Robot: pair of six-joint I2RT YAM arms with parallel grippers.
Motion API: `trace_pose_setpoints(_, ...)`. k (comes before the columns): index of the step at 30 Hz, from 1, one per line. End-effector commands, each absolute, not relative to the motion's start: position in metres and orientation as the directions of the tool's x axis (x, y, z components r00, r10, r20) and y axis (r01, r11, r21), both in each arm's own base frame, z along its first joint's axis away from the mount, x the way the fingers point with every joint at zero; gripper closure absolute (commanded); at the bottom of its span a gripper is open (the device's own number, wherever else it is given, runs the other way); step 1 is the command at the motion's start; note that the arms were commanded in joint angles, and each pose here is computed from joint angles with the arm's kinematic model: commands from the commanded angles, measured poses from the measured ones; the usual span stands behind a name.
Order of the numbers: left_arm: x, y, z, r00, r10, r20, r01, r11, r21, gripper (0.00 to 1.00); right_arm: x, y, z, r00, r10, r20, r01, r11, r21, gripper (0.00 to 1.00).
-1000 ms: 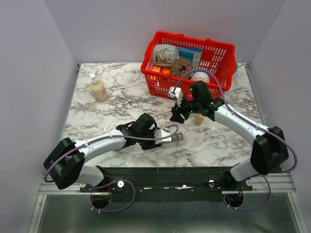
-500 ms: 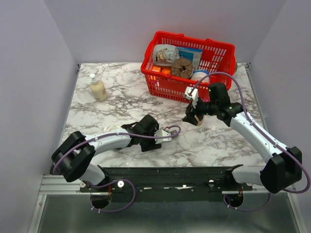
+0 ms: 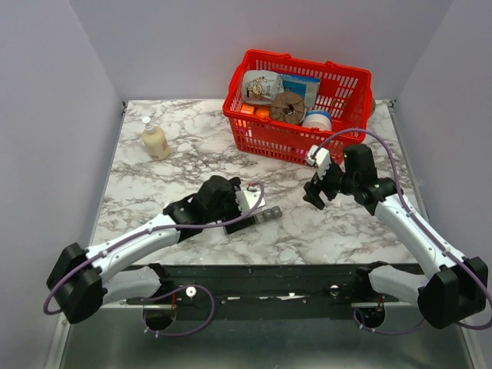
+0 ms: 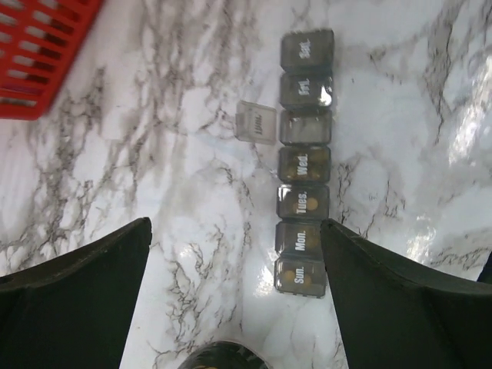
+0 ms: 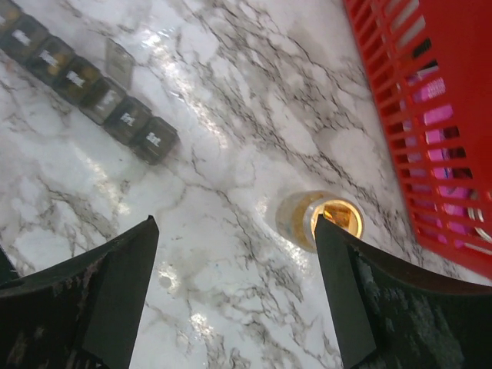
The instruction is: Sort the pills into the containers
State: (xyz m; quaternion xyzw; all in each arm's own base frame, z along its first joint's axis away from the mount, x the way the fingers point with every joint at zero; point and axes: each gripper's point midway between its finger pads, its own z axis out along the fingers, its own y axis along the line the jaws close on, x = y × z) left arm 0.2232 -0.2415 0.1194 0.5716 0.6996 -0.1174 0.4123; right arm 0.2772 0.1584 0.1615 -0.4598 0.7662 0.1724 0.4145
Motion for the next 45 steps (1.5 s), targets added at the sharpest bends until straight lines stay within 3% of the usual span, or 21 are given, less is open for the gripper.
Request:
trace_pose_setpoints(1,0.242,-0.231,0.178,-0.045,0.478,-0.877,0.778,0.568,0.27,0.01,0.302,0.124,0.159,-0.366,-0.492,-0.79,-0.642,0.748,-0.169,0.04)
trace_pose_setpoints(5,0.242,-0.214,0.221,-0.02,0.311,-0.95,0.715,0.669,0.204,0.01,0.311,0.109,0.141,-0.5,-0.425,-0.755,-0.518,0.845,-0.133,0.04)
trace_pose_setpoints(12,0.234,-0.2,0.212,-0.044,0.313,-0.949,0.698,0.689,0.195,0.01,0.321,0.107,0.117,-0.611,-0.378,-0.696,-0.448,0.89,-0.09,0.13)
trace_pose_setpoints(31,0.229,-0.202,0.211,-0.028,0.323,-0.946,0.722,0.661,0.205,0.01,0.352,0.117,0.105,-0.619,-0.396,-0.678,-0.463,0.881,-0.092,0.27)
trace_pose_setpoints(40,0.228,-0.204,0.21,-0.027,0.324,-0.946,0.73,0.652,0.203,0.01,0.349,0.121,0.096,-0.621,-0.409,-0.668,-0.489,0.869,-0.077,0.5)
trace_pose_setpoints(45,0.225,-0.206,0.212,-0.02,0.311,-0.95,0.742,0.642,0.195,0.01,0.34,0.128,0.1,-0.604,-0.426,-0.674,-0.539,0.841,-0.048,0.75)
